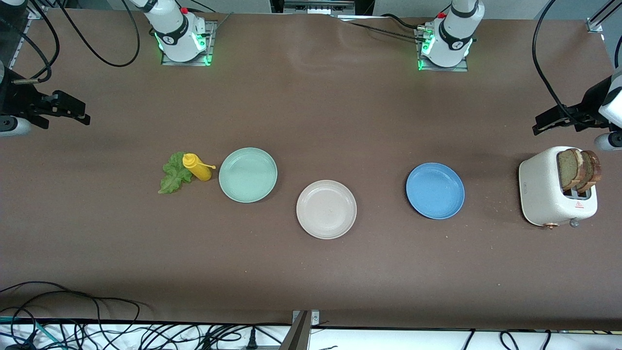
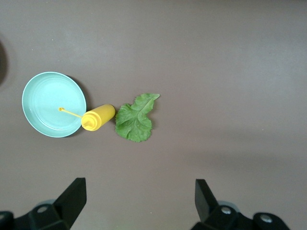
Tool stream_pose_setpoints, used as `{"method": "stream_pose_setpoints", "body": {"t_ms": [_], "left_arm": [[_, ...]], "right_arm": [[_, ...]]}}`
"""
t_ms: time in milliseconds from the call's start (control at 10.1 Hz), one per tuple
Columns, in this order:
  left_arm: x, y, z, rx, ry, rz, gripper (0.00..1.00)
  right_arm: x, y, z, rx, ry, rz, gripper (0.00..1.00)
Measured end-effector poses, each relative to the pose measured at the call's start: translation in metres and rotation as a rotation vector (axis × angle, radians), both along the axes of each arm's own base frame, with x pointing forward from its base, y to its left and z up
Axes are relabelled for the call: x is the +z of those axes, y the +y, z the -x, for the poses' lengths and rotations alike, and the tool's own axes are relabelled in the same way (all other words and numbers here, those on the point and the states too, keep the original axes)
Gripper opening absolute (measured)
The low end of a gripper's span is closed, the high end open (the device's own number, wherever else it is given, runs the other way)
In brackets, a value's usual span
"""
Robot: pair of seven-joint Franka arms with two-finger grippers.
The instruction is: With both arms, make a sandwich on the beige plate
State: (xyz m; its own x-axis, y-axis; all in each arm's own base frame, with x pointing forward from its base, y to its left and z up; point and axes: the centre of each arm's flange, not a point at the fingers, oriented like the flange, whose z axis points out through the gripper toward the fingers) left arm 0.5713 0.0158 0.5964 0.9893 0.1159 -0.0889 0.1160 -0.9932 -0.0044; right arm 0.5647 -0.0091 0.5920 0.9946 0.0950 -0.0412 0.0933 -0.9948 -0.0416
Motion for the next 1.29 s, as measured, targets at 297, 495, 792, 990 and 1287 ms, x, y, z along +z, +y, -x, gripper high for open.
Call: {"method": "stream_pose_setpoints", "body": {"t_ms": [297,495,792,990,1287], "left_arm": [[0.0000,0.0000,0.0000,0.000,0.000,0.000,1.00],[0.0000,0.0000,0.0000,0.000,0.000,0.000,1.00],[0.0000,-0.0001,0.0000,0.000,0.000,0.000,1.00],[0.0000,-0.0002,0.0000,0.000,0.000,0.000,1.00],[0.0000,-0.0002,0.0000,0.000,0.000,0.000,1.00]], "right_arm": [[-0.0001,-0.0036,0.0002,-0.006,0.001,0.000,1.00],[-0.0001,-0.0040,0.0002,-0.007,0.001,0.000,1.00],[-0.0002,-0.0040,0.0001,-0.007,0.001,0.000,1.00],[-0.0002,-0.0040,0.0001,-0.007,0.001,0.000,1.00],[-0.0002,-0.0040,0.0001,-0.007,0.001,0.000,1.00]]}}
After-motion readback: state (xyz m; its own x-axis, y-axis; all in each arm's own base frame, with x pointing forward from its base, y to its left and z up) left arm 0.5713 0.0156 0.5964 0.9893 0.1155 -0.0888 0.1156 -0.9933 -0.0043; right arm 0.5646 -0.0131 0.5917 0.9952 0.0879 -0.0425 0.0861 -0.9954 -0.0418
